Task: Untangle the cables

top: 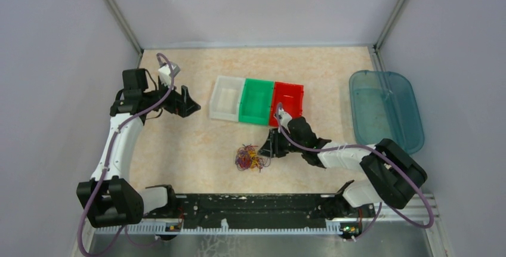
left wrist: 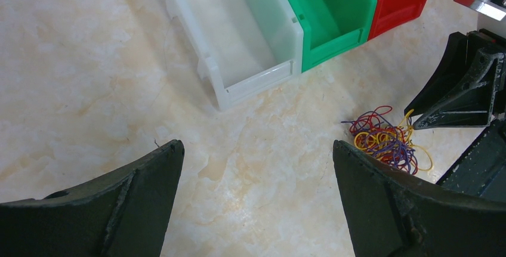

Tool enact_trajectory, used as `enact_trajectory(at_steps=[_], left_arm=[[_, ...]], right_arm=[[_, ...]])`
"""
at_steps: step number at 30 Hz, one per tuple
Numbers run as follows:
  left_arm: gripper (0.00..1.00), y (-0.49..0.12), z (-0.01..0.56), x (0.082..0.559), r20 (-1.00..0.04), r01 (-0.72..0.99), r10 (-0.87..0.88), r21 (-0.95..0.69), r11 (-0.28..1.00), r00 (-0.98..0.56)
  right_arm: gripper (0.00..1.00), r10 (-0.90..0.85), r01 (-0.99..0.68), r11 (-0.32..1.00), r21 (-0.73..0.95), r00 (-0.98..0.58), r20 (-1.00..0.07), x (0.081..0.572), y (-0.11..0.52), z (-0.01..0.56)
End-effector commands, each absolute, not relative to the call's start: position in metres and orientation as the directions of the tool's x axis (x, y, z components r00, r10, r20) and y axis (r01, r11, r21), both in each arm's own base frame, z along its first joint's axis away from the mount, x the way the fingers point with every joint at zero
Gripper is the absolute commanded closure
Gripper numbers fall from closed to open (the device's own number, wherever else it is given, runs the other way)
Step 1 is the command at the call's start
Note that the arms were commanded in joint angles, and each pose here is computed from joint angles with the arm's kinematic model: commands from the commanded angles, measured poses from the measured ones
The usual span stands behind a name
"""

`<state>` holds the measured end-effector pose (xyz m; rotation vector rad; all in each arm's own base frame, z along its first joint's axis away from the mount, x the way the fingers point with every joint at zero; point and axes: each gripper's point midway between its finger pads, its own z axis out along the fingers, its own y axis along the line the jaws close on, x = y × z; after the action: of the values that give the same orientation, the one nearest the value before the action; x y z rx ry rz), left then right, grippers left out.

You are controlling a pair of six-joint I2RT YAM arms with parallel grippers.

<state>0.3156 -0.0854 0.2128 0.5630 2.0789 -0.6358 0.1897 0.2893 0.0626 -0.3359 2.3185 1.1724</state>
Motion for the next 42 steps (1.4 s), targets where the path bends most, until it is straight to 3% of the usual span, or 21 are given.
enact_trajectory(at_steps=[1,6,9,14,24,34,42], left_arm=[[0.00,-0.087,0.220,0.310,-0.851,0.621,0.170,-0.212,0.755,-0.497],[0.00,-0.087,0.219,0.310,-0.849,0.621,0.169,-0.216,0.754,-0.501],[0.00,-0.087,0.217,0.310,-0.847,0.620,0.172,-0.214,0.755,-0.503],[0.00,-0.087,0.213,0.309,-0.841,0.619,0.175,-0.220,0.754,-0.512],[0.00,-0.100,0.216,0.296,-0.846,0.683,0.197,-0.240,0.690,-0.496],[0.00,-0.160,0.214,0.244,-0.830,0.837,0.338,-0.248,0.488,-0.443],[0.05,-0.179,0.248,0.214,-0.922,0.952,0.365,-0.011,0.307,-0.128]], right_arm=[[0.63,0.051,-0.481,0.568,0.668,-0.789,-0.612,0.205,0.298,0.085],[0.66,0.053,-0.490,0.560,0.668,-0.783,-0.619,0.210,0.303,0.088],[0.75,0.059,-0.499,0.548,0.671,-0.777,-0.627,0.211,0.305,0.092],[1.00,0.070,-0.500,0.539,0.678,-0.775,-0.628,0.212,0.307,0.095],[1.00,0.072,-0.601,0.456,0.656,-0.710,-0.700,0.204,0.322,0.160],[1.00,0.037,-0.716,0.350,0.604,-0.634,-0.772,0.197,0.360,0.232],[1.00,0.014,-0.761,0.244,0.602,-0.617,-0.787,0.187,0.381,0.258]])
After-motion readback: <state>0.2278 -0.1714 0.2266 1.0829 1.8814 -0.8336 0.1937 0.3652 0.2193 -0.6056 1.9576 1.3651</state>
